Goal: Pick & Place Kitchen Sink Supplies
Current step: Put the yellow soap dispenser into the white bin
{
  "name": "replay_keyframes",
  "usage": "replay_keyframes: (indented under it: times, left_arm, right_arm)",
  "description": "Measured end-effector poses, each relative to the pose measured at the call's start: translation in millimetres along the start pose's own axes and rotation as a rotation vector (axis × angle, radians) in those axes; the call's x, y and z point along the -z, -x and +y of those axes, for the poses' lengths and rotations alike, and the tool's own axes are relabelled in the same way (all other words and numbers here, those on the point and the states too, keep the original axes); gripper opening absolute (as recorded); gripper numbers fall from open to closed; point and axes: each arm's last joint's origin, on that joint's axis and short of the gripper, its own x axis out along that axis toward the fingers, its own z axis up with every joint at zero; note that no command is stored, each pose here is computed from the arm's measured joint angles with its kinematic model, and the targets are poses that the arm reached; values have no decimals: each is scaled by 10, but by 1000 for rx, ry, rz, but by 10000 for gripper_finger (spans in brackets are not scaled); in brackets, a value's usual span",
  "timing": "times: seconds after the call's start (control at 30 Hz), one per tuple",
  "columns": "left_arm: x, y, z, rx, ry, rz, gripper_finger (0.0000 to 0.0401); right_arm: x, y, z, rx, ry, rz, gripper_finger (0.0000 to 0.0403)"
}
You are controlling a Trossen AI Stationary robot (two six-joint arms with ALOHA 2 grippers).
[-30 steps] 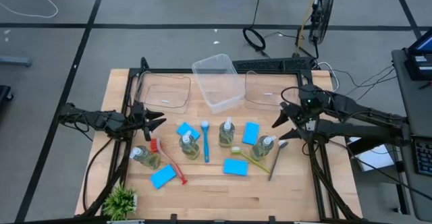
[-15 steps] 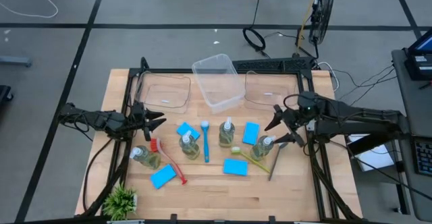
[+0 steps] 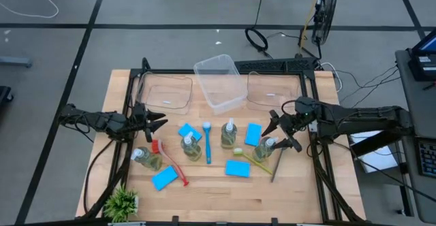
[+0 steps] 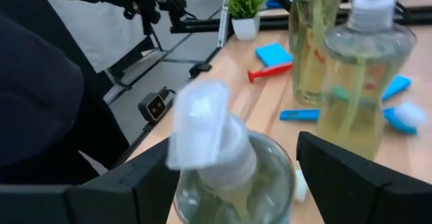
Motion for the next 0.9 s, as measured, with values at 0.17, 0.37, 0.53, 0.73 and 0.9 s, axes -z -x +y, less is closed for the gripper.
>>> replay_keyframes:
  times: [0.17,0.37,0.53,0.73,0.9]
  left_arm:
    - [0,0,0,0,-2,0,157]
    - [0,0,0,0,-1,0,157]
    - [-1,0,0,0,-1,0,157]
    - [0,0,0,0,-5,0,157]
    - [1,0,0,0,-5,0,157]
  right_arm:
    - [-1,-68,0,-2,6,2,277]
    - [13,-109,15,30,9,16,273]
    - [14,-120,31,38,12,17,240]
    - [-4,-116,35,35,23,7,187]
    - [-19,-116,34,39,4,-8,152]
